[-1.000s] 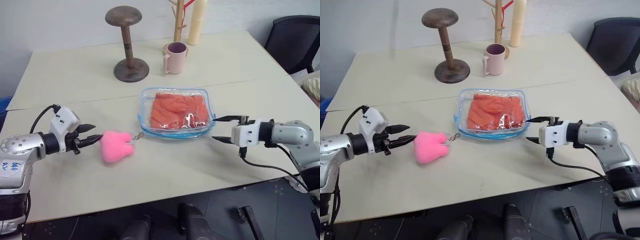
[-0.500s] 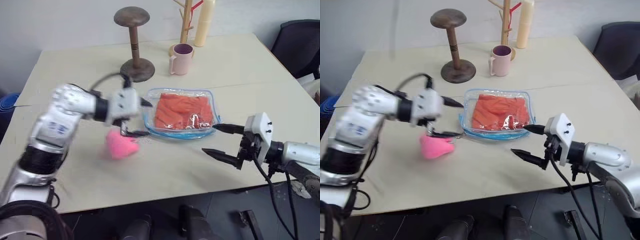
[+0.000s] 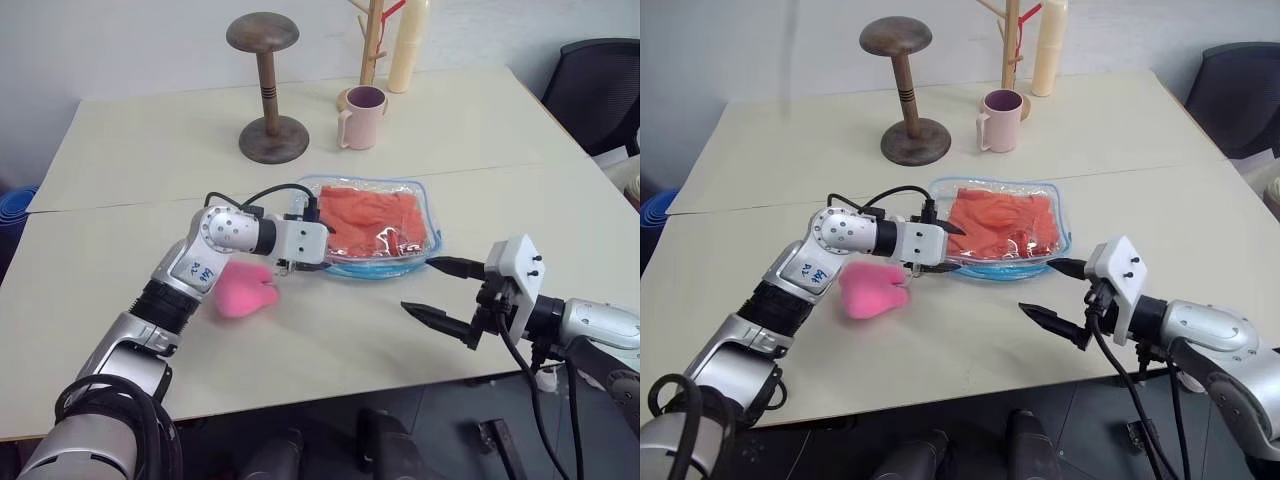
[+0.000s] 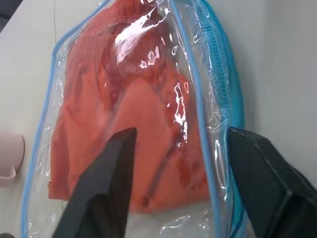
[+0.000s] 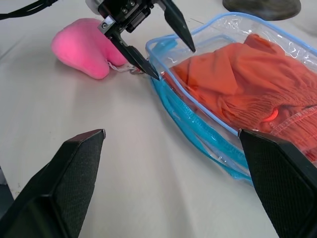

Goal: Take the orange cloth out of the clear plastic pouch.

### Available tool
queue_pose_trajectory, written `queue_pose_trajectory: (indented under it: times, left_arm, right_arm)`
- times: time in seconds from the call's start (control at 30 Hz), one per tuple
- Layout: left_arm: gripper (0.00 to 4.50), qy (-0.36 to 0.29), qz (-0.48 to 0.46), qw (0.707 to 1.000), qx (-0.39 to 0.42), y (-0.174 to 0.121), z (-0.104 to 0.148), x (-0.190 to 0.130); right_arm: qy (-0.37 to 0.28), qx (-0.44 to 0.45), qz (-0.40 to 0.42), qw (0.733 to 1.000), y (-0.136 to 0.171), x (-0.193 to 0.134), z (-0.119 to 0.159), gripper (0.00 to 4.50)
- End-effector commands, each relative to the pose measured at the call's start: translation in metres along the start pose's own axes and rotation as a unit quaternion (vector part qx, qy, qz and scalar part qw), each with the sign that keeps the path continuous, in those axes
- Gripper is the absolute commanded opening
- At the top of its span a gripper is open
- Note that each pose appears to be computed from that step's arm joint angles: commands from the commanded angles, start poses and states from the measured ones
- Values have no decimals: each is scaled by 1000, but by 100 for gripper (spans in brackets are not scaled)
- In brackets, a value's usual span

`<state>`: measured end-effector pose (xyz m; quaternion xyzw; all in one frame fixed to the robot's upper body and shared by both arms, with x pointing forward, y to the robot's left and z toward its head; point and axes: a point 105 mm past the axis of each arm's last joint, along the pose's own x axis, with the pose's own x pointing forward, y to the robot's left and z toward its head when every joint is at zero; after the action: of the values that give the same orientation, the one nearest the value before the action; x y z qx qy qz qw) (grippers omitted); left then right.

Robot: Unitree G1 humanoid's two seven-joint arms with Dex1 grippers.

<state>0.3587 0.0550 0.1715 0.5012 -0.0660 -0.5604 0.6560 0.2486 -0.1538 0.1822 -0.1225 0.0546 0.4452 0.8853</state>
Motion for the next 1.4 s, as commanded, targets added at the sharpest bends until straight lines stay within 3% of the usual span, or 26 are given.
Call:
queue_pose_trajectory:
  times: [0.03, 0.2, 0.27, 0.43, 0.63, 0.73, 0.83, 1.13, 1.4]
  left_arm:
    - [172, -6, 16, 1000, 9, 6, 4, -4]
    - [17, -44, 54, 995, -71, 16, 13, -5]
    - [1, -76, 79, 984, -143, 23, 19, -8]
    - [0, -102, 103, 967, -211, 24, 26, -21]
    - [0, -99, 107, 963, -228, 12, 30, -20]
    - [0, -102, 111, 961, -231, 12, 35, -18]
    - [0, -111, 119, 958, -235, 14, 42, -17]
    - [0, -129, 126, 954, -239, 17, 56, -19]
    - [0, -148, 118, 949, -253, 14, 67, -18]
  right_arm:
    - [-16, -22, -3, 1000, 2, -3, 11, 450]
    - [-16, -26, 2, 1000, 3, -2, 10, 450]
    - [-17, -31, 3, 999, 3, 1, 10, 432]
    - [-21, -63, -9, 998, -1, 16, 10, 293]
    - [7, -164, -58, 985, -25, 55, 4, 77]
    - [23, -219, -70, 973, -35, 69, -1, 77]
    - [46, -277, -75, 957, -45, 79, -8, 141]
    - [67, -385, -107, 914, -63, 93, -15, 432]
    - [92, -465, -96, 875, -63, 112, -29, 445]
